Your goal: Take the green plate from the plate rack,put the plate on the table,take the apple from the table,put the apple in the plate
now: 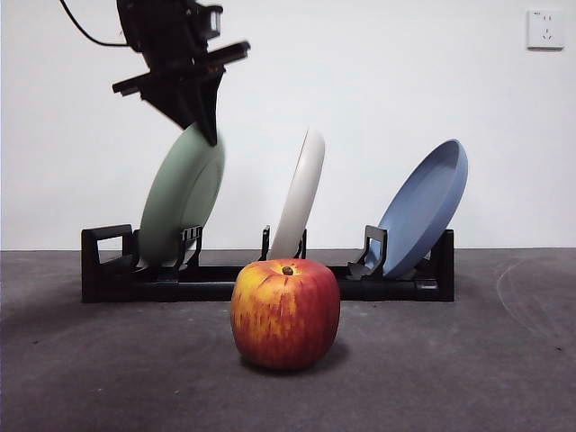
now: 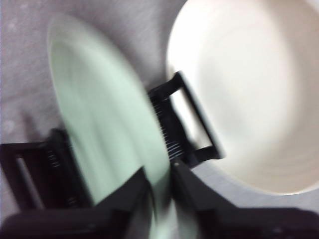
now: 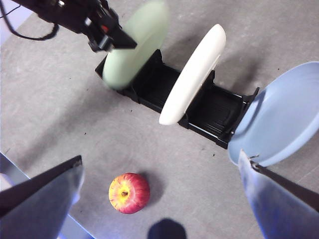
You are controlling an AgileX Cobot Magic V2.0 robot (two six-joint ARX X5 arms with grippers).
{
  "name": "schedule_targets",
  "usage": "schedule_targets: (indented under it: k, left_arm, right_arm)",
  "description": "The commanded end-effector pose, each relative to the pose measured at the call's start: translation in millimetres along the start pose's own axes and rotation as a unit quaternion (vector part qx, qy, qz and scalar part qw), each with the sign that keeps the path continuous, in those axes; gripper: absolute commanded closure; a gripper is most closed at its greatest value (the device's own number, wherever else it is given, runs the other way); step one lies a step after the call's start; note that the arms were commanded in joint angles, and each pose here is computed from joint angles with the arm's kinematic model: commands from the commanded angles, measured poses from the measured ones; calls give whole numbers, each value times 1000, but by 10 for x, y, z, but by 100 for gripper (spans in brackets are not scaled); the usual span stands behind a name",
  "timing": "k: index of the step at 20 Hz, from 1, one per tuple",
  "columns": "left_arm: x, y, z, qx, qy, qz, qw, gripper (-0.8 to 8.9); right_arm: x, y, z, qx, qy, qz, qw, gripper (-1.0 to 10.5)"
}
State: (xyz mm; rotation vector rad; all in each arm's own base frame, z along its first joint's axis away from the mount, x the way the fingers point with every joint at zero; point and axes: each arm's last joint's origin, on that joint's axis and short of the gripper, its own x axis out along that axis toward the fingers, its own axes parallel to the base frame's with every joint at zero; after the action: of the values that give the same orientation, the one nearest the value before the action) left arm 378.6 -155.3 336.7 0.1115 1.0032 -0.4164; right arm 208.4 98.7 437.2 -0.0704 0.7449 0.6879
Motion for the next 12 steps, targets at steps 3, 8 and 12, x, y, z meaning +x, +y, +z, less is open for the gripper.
schedule_targets:
  k: [3, 8, 12]
  left_arm:
    - [-717, -76, 25, 20, -106, -38, 993, 826]
    - [-1592, -199, -199, 49, -189, -119, 974, 826]
    - [-2066, -256, -636, 102, -148, -95, 979, 826]
  right_arm:
    - [-1, 3, 17, 2, -5, 0, 1000, 321]
    - [-1, 3, 18, 7, -5, 0, 1000, 321]
    - [-1, 3, 17, 7, -5, 0, 1000, 321]
